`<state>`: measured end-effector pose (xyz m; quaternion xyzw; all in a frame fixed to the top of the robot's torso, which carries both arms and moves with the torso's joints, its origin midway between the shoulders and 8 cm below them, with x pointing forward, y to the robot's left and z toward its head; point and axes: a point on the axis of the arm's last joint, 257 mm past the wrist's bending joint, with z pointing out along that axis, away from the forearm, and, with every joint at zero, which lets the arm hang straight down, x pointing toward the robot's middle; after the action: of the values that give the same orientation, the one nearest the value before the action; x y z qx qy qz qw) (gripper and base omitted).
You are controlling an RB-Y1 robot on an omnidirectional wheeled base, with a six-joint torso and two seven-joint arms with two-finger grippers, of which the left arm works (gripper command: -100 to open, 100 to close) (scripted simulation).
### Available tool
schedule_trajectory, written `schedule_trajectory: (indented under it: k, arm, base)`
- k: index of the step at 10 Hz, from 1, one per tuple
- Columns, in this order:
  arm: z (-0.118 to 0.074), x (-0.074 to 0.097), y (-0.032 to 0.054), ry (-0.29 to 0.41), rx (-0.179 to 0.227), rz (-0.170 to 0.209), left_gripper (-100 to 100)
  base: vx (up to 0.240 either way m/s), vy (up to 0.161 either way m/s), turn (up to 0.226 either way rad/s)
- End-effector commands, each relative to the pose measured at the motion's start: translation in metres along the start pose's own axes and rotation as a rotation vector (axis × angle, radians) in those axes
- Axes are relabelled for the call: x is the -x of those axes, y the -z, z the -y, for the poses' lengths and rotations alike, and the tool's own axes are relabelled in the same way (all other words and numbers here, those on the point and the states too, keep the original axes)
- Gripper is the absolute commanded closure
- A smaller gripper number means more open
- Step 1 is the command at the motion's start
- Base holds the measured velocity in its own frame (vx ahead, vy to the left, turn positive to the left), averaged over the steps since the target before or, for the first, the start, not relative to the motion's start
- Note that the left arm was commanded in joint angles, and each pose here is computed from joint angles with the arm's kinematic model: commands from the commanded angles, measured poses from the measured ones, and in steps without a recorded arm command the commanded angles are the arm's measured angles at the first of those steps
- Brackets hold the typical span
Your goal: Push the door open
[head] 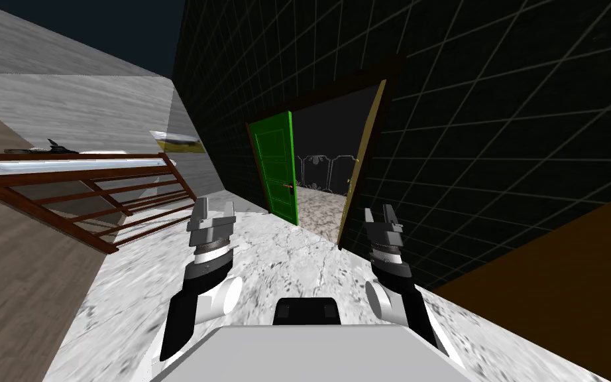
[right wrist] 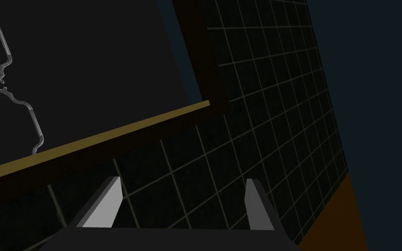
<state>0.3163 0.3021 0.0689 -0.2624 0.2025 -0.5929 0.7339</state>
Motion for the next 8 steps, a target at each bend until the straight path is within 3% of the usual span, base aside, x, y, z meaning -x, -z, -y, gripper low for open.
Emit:
schedule_trajectory:
  k: [1, 8]
  arm:
    - [-0.011, -0.001, 0.0005, -0.007, 0.017, -0.009, -100]
    - [-0.069, 0.0, 0.0037, -0.046, 0.106, -0.038, -100]
  base:
    - [0.047, 0.055, -0.085]
    - [0.119, 0.113, -0.126]
